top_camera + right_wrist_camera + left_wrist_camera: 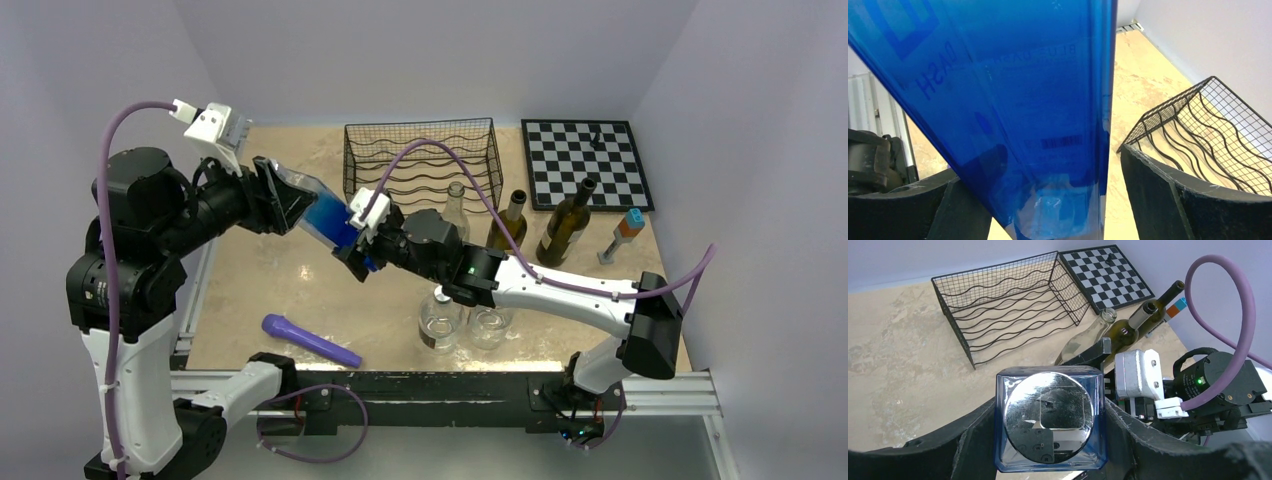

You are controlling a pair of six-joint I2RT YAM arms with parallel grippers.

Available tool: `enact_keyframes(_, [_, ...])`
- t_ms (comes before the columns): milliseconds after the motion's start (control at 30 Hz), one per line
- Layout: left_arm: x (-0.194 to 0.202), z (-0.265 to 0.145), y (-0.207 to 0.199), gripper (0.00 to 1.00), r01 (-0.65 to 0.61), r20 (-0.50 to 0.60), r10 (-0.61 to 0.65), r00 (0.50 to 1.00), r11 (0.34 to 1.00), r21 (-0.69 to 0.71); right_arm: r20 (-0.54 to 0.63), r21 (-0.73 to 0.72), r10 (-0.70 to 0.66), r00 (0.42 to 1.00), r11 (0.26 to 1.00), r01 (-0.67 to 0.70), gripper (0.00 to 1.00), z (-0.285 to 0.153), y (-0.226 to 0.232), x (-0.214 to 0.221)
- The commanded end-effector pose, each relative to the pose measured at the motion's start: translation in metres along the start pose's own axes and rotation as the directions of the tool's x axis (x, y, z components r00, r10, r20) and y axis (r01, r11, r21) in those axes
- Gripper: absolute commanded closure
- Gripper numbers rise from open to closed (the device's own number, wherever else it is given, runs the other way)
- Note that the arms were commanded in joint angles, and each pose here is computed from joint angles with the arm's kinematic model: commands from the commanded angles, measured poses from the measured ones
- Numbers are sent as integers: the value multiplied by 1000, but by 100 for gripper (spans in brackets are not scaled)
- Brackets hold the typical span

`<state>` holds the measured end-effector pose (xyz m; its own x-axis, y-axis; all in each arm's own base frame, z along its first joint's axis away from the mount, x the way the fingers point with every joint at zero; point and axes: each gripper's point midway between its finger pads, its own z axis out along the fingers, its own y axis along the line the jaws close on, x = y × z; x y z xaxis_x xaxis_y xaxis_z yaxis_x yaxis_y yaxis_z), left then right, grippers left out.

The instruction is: Put the wine bottle on the wine rack

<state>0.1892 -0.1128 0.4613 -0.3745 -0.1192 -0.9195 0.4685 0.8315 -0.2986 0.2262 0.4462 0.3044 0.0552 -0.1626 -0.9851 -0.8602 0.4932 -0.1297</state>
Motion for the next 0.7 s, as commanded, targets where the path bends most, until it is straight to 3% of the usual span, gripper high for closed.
enact_keyframes(0, [-58, -32, -29, 100, -96, 246, 80, 966, 994, 56, 35, 94, -40, 999, 995, 37, 16, -6, -23, -19])
enact_keyframes(200, [-59, -39, -30, 100, -103, 262, 88, 961, 994, 45, 35, 147, -77, 996, 987, 71, 53, -8, -34, -30])
enact_keyframes(233, [-59, -42, -31, 100, -112, 268, 95, 959, 993, 49, 37, 161, -83, 996, 984, 76, 62, -10, -37, -34])
enact_keyframes(300, [-60, -47, -36, 100, -130, 281, 107, 954, 989, 65, 31, 209, -100, 995, 974, 91, 92, -15, -48, -43])
enact_keyframes(333, [-60, -49, -39, 100, -139, 286, 113, 952, 988, 73, 36, 239, -112, 993, 966, 100, 100, -18, -55, -52])
enact_keyframes(367, [-59, -51, -41, 100, -149, 289, 119, 950, 985, 84, 40, 267, -132, 991, 957, 116, 100, -22, -61, -59])
enact_keyframes(433, [-57, -52, -42, 84, -155, 288, 124, 950, 984, 90, 74, 313, -185, 980, 937, 153, 100, -32, -72, -81])
enact_keyframes(567, [-48, -52, -32, 29, -157, 278, 140, 950, 987, 37, 140, 379, -314, 939, 893, 242, 100, -53, -87, -127])
enact_keyframes(667, [-46, -56, -9, 11, -130, 284, 150, 947, 988, -87, 160, 454, -414, 896, 837, 305, 100, -68, -101, -165])
